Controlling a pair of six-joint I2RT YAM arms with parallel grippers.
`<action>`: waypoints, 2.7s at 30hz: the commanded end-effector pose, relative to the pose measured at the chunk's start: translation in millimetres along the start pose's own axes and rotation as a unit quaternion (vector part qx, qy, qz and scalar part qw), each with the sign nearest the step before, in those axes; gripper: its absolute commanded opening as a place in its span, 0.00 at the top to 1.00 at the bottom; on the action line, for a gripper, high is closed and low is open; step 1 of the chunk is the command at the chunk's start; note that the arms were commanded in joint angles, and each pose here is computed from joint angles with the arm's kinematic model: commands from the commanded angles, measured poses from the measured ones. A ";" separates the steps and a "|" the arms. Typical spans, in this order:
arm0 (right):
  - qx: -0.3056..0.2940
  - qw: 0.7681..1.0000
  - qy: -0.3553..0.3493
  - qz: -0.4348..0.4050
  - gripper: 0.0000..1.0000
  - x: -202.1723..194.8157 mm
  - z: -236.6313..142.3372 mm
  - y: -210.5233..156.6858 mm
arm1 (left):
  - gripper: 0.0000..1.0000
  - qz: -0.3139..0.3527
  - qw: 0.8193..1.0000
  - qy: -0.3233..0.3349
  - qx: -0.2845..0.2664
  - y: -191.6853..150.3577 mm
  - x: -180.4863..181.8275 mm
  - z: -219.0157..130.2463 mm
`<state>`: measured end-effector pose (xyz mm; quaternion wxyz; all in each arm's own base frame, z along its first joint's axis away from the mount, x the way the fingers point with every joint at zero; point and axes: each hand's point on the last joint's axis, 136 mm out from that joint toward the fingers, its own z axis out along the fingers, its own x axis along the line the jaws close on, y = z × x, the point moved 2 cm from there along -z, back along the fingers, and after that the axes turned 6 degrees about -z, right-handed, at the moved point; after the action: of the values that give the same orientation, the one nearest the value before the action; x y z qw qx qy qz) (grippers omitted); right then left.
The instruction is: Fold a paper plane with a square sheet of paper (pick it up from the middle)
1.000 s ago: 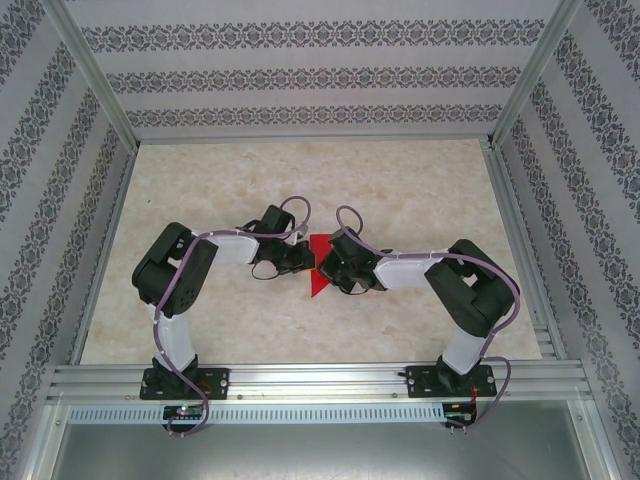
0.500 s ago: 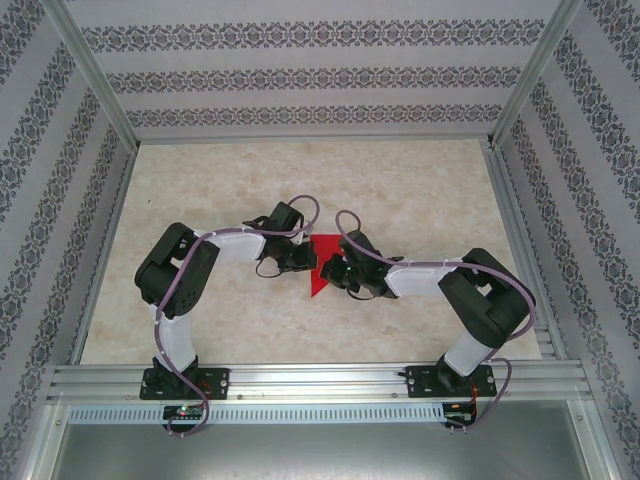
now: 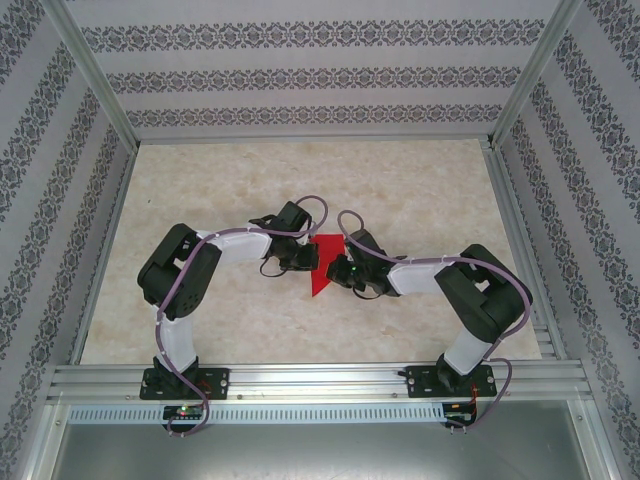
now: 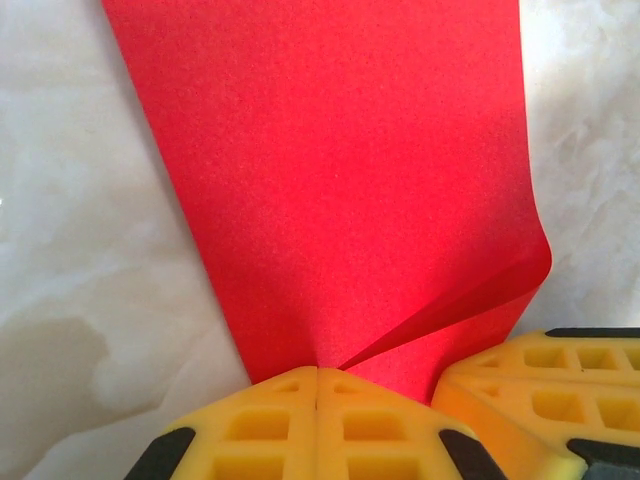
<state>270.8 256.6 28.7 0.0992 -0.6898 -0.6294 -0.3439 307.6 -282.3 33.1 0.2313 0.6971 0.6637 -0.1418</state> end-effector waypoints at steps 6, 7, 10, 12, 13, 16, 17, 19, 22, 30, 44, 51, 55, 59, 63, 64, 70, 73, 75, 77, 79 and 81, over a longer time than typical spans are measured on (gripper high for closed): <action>-0.019 1.000 -0.014 -0.001 0.92 -4.7 -14.9 20.9 | 0.99 -0.007 0.986 0.160 0.047 -30.5 74.0 19.3; -0.018 1.000 -0.020 0.004 0.92 -8.7 -13.7 22.2 | 0.99 -0.007 0.986 0.160 0.048 -31.0 74.2 19.8; -0.012 0.999 -0.036 0.019 0.92 -21.9 -11.0 23.2 | 1.00 -0.006 0.986 0.159 0.050 -32.1 73.7 20.5; -0.009 0.998 -0.046 0.029 0.92 -29.8 -9.5 24.1 | 0.99 -0.007 0.986 0.156 0.051 -32.4 73.3 20.8; -0.007 0.998 -0.052 0.033 0.92 -34.0 -8.8 23.9 | 0.99 -0.007 0.986 0.156 0.051 -32.4 73.0 20.7; -0.006 0.996 -0.073 0.043 0.93 -45.3 -9.8 26.4 | 1.00 -0.006 0.986 0.155 0.051 -32.8 73.2 20.9; -0.009 0.996 -0.081 0.046 0.93 -48.2 -11.5 29.1 | 1.00 -0.006 0.986 0.156 0.051 -32.6 73.3 20.8; -0.019 0.996 -0.077 0.046 0.93 -45.4 -17.1 35.5 | 1.00 -0.008 0.986 0.156 0.052 -33.1 74.0 20.8; -0.046 0.998 -0.037 0.025 0.93 -19.9 -29.7 48.3 | 1.00 -0.008 0.987 0.152 0.050 -32.5 71.9 20.8; -0.021 0.999 0.028 -0.019 0.93 22.7 -22.6 35.4 | 1.00 -0.011 0.987 0.150 0.048 -32.5 71.7 21.9; 0.017 1.000 -0.020 0.018 0.93 -15.9 6.9 24.6 | 1.00 -0.011 0.986 0.154 0.054 -37.5 76.7 23.7; -0.012 0.997 -0.041 0.061 0.93 -40.4 -4.8 36.1 | 1.00 -0.012 0.986 0.157 0.057 -40.0 80.2 26.0; -0.026 0.995 -0.054 0.082 0.93 -50.4 -10.6 45.7 | 1.00 -0.012 0.986 0.158 0.056 -40.4 81.1 25.8; -0.043 0.993 -0.063 0.095 0.93 -56.7 -19.0 57.0 | 1.00 -0.012 0.986 0.158 0.056 -40.0 80.8 26.1; -0.070 0.993 -0.054 0.081 0.93 -44.3 -34.9 68.2 | 1.00 -0.014 0.986 0.156 0.055 -39.4 79.9 26.0; -0.076 0.993 -0.043 0.074 0.93 -36.8 -39.6 68.4 | 1.00 -0.015 0.987 0.153 0.054 -39.1 78.7 26.0; -0.073 0.996 0.010 0.050 0.93 5.5 -48.0 35.0 | 1.00 -0.022 0.988 0.147 0.050 -39.5 78.4 27.6; -0.062 0.995 0.041 0.063 0.95 20.1 -42.3 10.8 | 1.00 -0.026 0.988 0.145 0.050 -41.0 79.5 29.6; -0.057 0.994 0.063 0.068 0.95 29.1 -38.6 -1.4 | 1.00 -0.027 0.988 0.144 0.050 -42.2 80.2 30.5; -0.048 0.994 0.075 0.063 0.96 37.5 -34.3 -11.0 | 1.00 -0.028 0.988 0.144 0.050 -42.9 81.5 31.3; -0.037 0.995 0.076 0.059 0.96 42.4 -27.9 -19.3 | 1.00 -0.028 0.988 0.144 0.050 -43.6 82.2 32.2; -0.028 0.995 0.081 0.056 0.96 46.5 -21.8 -24.5 | 1.00 -0.029 0.988 0.142 0.051 -44.8 82.6 32.9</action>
<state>231.9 272.2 57.1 0.1413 -0.7000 -0.5876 -0.3806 305.7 -283.1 30.2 0.2391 0.7079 0.6515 -0.1315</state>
